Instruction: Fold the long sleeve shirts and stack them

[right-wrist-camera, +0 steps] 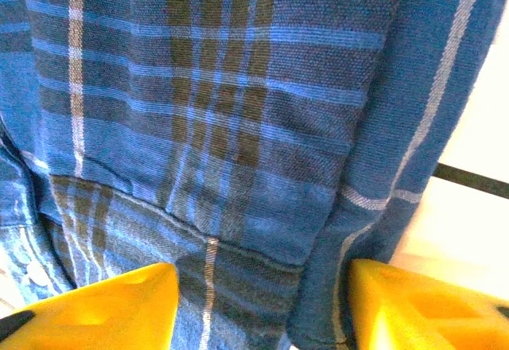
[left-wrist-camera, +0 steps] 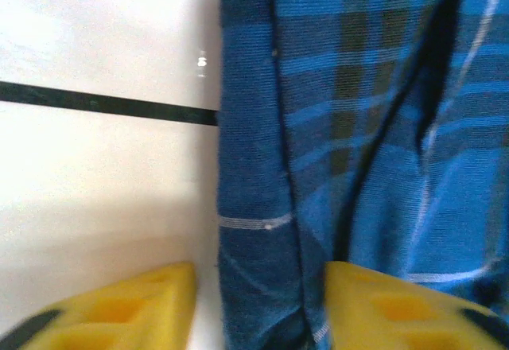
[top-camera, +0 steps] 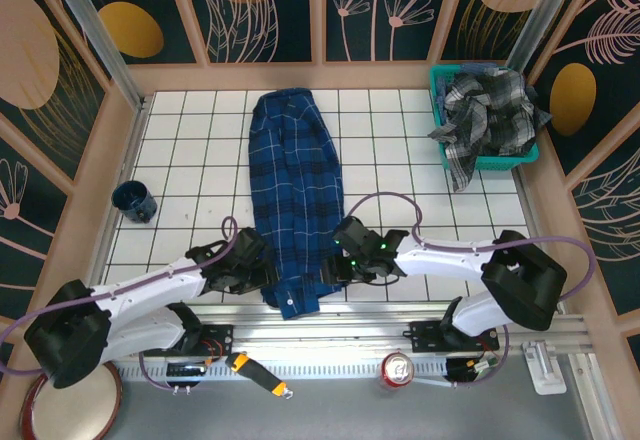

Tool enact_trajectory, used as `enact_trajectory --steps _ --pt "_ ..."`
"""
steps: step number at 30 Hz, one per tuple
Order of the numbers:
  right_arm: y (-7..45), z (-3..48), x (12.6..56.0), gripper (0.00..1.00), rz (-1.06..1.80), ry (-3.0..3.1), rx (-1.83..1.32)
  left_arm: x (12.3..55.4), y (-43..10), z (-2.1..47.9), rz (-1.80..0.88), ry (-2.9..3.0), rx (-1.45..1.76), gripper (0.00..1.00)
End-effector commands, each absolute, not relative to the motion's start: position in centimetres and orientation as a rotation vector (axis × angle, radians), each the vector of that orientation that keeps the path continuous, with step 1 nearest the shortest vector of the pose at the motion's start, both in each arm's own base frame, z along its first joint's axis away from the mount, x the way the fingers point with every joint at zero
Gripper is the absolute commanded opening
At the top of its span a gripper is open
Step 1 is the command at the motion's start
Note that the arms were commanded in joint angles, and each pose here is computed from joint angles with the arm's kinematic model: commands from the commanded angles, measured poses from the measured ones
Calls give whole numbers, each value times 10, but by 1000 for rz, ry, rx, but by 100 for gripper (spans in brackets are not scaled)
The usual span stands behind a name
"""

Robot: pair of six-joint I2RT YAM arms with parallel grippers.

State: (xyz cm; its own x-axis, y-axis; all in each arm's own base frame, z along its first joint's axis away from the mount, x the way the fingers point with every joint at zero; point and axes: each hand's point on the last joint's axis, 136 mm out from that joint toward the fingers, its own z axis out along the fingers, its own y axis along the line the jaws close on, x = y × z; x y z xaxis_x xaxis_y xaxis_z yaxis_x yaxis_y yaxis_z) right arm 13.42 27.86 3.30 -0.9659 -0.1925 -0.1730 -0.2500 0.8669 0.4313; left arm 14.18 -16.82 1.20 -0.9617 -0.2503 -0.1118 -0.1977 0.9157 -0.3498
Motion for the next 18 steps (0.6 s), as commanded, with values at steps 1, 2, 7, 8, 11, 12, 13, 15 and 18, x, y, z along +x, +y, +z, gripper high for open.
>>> enact_trajectory --steps 1,2,7,8,11,12,13,15,18 --pt "286 40 133 44 713 2927 -350 141 -187 10 -584 2951 -306 23" --pt "287 41 133 37 717 2927 -347 145 -192 17 -612 2935 -292 18" --pt "292 69 147 3 720 2856 -340 170 -209 63 -705 2804 -256 0" --pt "294 76 152 0 720 2837 -338 175 -211 71 -708 2787 -246 0" --pt "300 94 166 0 759 2786 -333 192 -206 89 -632 2753 -246 0" --pt "300 101 171 0 750 2766 -325 197 -204 95 -616 2735 -247 0" --pt "299 107 178 0 741 2746 -315 204 -200 103 -609 2705 -260 0" --pt "296 124 195 0 752 2690 -269 219 -191 116 -621 2648 -310 0" --pt "298 153 228 0 814 2573 -217 247 -180 132 -627 2568 -367 0"
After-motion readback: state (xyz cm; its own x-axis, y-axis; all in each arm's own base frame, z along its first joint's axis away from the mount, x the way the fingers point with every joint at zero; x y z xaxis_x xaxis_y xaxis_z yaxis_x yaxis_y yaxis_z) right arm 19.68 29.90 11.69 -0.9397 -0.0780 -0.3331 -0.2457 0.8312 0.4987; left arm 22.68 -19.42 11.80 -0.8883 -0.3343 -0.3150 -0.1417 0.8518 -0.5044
